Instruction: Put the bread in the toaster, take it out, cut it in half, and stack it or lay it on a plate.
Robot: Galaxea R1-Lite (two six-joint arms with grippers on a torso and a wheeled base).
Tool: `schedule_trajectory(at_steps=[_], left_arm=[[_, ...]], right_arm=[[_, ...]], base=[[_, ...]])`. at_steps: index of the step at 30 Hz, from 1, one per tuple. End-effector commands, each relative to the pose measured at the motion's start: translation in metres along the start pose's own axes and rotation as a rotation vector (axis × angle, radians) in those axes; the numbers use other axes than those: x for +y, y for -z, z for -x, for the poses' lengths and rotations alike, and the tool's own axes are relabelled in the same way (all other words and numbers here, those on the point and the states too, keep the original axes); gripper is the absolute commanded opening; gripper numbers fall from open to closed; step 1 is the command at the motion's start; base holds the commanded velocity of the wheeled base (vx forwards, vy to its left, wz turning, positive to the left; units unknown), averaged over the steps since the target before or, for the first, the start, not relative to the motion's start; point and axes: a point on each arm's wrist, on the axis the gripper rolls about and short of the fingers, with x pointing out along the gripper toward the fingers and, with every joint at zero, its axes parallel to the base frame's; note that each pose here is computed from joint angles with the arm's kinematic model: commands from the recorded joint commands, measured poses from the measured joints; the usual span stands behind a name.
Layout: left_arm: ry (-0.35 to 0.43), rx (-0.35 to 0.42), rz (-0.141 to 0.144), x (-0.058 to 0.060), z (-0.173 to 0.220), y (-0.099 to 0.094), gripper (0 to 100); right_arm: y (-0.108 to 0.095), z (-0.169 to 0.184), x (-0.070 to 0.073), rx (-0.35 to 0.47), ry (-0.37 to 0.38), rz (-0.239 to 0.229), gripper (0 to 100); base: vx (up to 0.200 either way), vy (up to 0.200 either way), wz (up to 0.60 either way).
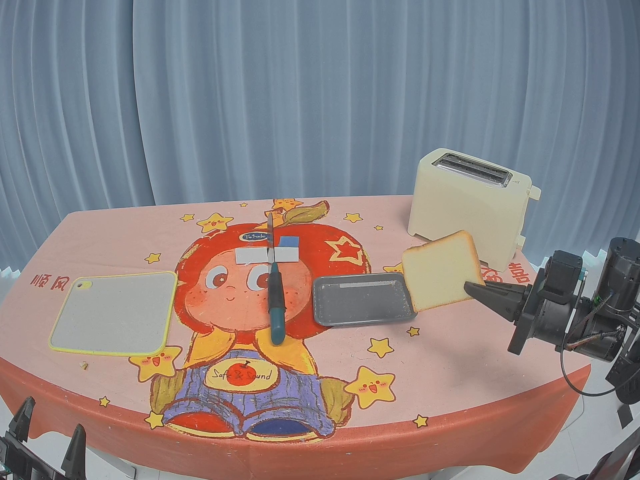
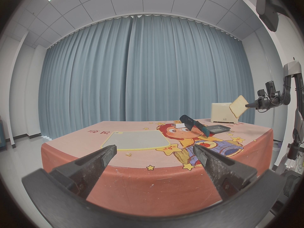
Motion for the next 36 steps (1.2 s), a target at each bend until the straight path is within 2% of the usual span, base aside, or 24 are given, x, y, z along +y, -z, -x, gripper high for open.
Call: schedule_trajectory(at_steps=[1,3,7,14,20,36], left_arm=[[0.001,0.012,0.000,0.000,-0.001,0.005,100],[-0.001,0.012,0.000,0.000,-0.001,0.005,100],[-0.001,0.012,0.000,0.000,-0.001,0.005,100],[-0.001,0.012,0.000,0.000,-0.001,0.005,100],[-0.001,0.012,0.000,0.000,-0.001,0.005,100],[-0.001,0.012,0.000,0.000,-0.001,0.005,100]], right_arm=[[0.001,0.003,-0.006,0.000,0.023,0.004,0],[0.001,0.005,-0.010,-0.001,0.041,0.006,0],[-0.004,0.009,-0.016,-0.022,0.060,0.042,0],[-0.020,0.006,-0.019,-0.081,0.076,0.054,0],[-0.020,0.005,-0.021,-0.083,0.129,0.058,0],[-0.021,0.008,-0.019,-0.086,0.126,0.071,0]], base=[[0.000,0.000,0.00],[0.000,0.000,0.00],[0.000,0.000,0.00],[0.000,0.000,0.00],[0.000,0.000,0.00],[0.000,0.000,0.00]])
